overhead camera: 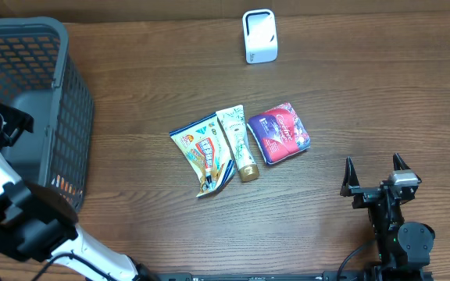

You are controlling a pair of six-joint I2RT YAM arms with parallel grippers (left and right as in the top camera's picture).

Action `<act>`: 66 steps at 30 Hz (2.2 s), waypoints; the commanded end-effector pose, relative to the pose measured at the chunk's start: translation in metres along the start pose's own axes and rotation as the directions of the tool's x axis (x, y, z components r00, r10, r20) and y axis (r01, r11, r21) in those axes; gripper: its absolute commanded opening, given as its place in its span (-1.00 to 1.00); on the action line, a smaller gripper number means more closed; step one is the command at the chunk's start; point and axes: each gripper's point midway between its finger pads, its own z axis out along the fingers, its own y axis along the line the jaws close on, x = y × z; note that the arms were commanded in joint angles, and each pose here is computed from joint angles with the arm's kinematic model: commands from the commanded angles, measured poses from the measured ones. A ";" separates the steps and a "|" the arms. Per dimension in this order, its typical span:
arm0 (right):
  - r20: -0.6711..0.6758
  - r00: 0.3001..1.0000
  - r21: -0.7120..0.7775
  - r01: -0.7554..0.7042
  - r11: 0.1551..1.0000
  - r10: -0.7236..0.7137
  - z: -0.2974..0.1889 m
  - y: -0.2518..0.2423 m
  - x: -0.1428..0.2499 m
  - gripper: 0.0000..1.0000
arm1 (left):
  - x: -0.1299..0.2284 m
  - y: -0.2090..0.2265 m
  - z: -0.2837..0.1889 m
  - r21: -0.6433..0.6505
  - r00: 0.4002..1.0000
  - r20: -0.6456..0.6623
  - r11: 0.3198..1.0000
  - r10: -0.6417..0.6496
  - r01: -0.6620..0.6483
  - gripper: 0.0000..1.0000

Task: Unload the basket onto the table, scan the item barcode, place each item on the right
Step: 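Reach the left gripper into the basket toward the orange Kleenex box, then grasp the orange Kleenex box with the left gripper and lift it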

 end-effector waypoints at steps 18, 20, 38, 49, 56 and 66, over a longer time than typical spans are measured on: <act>0.005 1.000 0.009 0.004 1.000 -0.004 0.000 -0.002 0.001 1.00 | 0.048 0.012 0.065 -0.089 0.935 -0.334 0.984 0.117 -0.155 0.68; 0.005 1.000 0.009 0.004 1.000 -0.004 0.000 -0.002 0.001 1.00 | 0.053 0.016 0.065 -0.097 0.933 -0.341 0.982 0.118 -0.160 0.69; 0.005 1.000 0.009 0.004 1.000 -0.004 0.000 -0.002 0.001 1.00 | 0.064 0.006 0.125 -0.036 0.941 -0.319 0.990 0.115 -0.134 0.58; 0.005 1.000 0.009 0.004 1.000 -0.004 0.000 -0.002 0.001 1.00 | 0.073 0.016 0.150 -0.072 0.938 -0.327 0.987 0.114 -0.145 -0.56; 0.005 1.000 0.009 0.004 1.000 -0.004 0.000 -0.002 0.001 1.00 | 0.055 0.008 0.124 -0.052 0.951 -0.285 0.989 0.115 -0.135 -0.92; 0.005 1.000 0.009 0.004 1.000 -0.004 0.000 -0.002 0.001 1.00 | -0.005 -0.020 -0.025 0.116 0.994 -0.001 0.987 0.114 -0.113 -0.92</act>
